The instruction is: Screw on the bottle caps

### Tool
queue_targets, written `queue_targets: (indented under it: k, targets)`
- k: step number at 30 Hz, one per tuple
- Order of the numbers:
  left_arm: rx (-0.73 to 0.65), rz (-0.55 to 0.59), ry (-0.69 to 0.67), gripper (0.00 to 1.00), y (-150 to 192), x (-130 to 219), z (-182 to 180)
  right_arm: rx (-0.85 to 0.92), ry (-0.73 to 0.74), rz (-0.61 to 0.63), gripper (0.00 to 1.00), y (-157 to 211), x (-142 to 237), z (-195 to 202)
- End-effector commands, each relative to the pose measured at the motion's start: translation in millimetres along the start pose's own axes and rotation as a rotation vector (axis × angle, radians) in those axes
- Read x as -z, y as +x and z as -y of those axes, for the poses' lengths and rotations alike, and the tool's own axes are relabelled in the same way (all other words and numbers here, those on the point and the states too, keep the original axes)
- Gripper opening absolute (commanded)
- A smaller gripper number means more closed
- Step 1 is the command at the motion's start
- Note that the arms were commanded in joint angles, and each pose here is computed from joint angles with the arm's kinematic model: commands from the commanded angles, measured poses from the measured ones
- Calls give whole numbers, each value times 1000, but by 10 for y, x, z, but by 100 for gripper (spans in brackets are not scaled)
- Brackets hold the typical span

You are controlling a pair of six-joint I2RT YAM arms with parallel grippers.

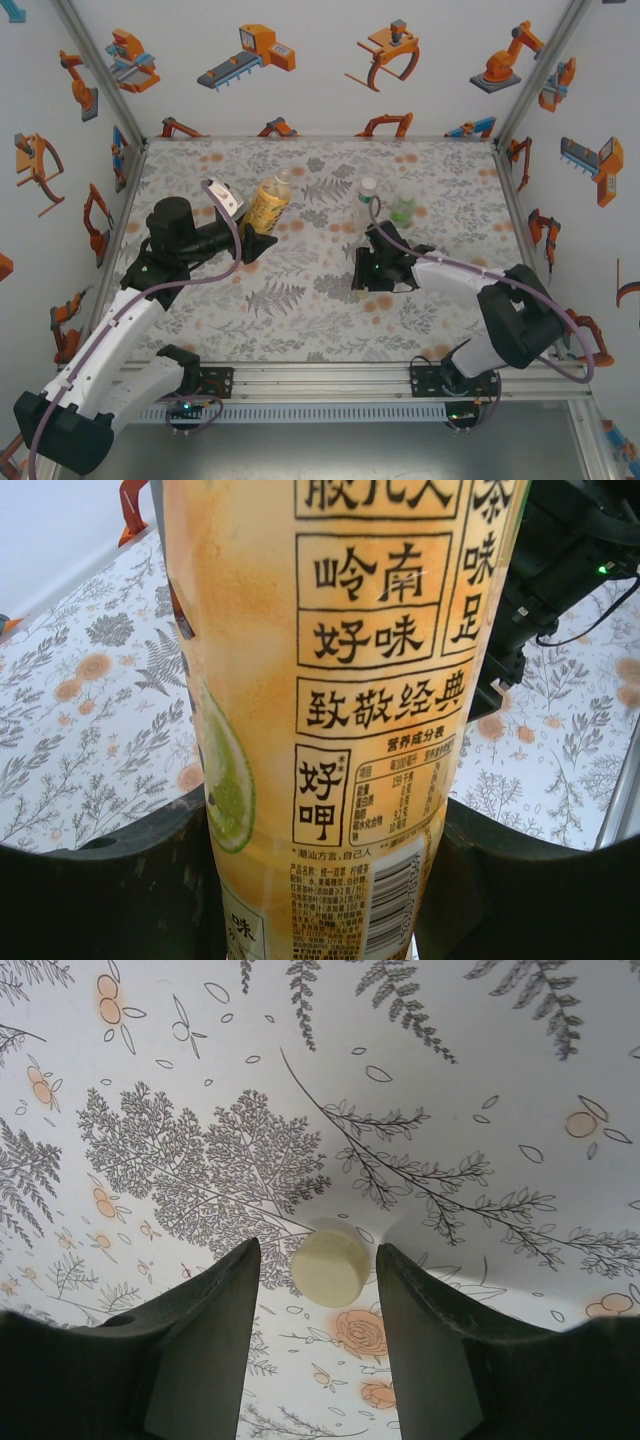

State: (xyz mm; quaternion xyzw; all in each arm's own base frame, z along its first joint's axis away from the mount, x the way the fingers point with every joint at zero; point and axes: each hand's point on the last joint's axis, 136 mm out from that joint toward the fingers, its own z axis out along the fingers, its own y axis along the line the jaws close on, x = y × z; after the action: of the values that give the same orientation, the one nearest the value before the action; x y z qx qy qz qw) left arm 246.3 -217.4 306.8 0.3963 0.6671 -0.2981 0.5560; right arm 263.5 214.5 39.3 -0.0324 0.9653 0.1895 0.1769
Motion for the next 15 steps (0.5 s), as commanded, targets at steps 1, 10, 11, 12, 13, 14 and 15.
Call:
queue_targets:
  k: [1,10,11,12,13,14,15]
  targets:
    - [-20,19,-4,0,-84,35,-3,61,93,-94,48,171,-57,50]
    - [-22,19,-1,0,-93,38,6,217,284,-159,46,228,-84,25]
    - [-22,20,-1,0,-96,37,5,229,293,-166,46,241,-86,13]
    - [-21,19,-2,0,-96,39,4,241,301,-171,45,246,-89,-1]
    - [-21,18,0,0,-92,35,4,249,304,-174,45,249,-91,-27]
    - [-21,18,-1,0,-93,37,4,254,304,-178,45,258,-96,-39]
    - [-22,18,-2,0,-97,38,3,259,301,-179,44,261,-103,-71]
